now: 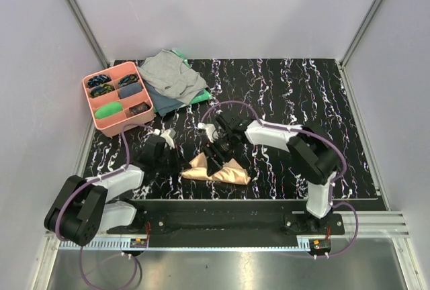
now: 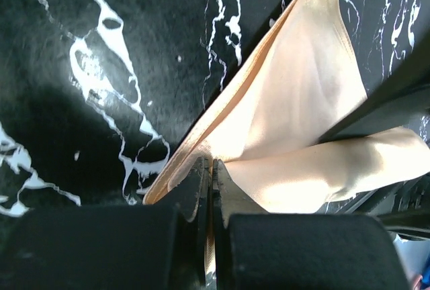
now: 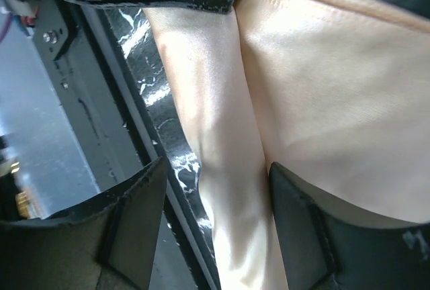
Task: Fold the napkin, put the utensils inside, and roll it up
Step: Roll the napkin with the utensil
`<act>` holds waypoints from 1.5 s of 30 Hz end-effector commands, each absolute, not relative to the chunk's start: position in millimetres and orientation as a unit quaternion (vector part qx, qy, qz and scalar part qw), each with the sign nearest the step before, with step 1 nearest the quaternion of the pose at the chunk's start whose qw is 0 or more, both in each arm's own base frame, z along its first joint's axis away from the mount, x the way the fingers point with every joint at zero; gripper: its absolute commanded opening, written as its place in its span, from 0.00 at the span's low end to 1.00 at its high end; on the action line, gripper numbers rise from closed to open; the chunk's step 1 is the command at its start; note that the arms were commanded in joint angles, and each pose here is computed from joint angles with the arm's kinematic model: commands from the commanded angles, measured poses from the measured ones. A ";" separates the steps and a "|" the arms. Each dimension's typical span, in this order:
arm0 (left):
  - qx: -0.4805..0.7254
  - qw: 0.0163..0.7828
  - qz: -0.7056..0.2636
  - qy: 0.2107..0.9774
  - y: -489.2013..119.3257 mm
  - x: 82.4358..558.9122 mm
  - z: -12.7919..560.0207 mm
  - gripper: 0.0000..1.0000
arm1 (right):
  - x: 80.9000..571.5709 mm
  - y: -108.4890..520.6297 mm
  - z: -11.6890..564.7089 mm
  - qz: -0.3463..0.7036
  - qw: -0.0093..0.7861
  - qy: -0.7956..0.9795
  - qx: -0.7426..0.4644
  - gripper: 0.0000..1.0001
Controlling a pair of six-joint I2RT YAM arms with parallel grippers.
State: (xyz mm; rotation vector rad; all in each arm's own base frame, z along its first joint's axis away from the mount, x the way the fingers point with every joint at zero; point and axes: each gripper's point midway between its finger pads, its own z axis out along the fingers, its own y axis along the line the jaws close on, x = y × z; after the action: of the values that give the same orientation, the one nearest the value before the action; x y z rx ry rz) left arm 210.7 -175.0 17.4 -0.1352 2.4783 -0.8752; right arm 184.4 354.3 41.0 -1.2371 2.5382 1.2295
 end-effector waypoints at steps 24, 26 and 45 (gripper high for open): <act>-0.043 0.189 -0.291 0.937 -178.5 217.8 2.5 0.00 | 182.8 358.1 33.6 0.169 0.243 0.776 -0.557 0.62; -0.042 0.191 -0.292 0.936 -179.0 219.0 3.8 0.00 | 181.0 355.1 24.1 0.163 0.233 0.780 -0.557 0.62; -0.049 0.298 -0.242 0.922 -153.9 243.4 65.5 0.57 | 163.7 343.0 -6.0 0.193 0.137 0.822 -0.518 0.31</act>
State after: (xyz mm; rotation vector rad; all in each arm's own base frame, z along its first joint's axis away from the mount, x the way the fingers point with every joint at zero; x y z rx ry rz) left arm 229.9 -170.6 39.1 -0.1268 2.5414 -0.7594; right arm 191.3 363.4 16.3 -1.4503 2.1986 0.4450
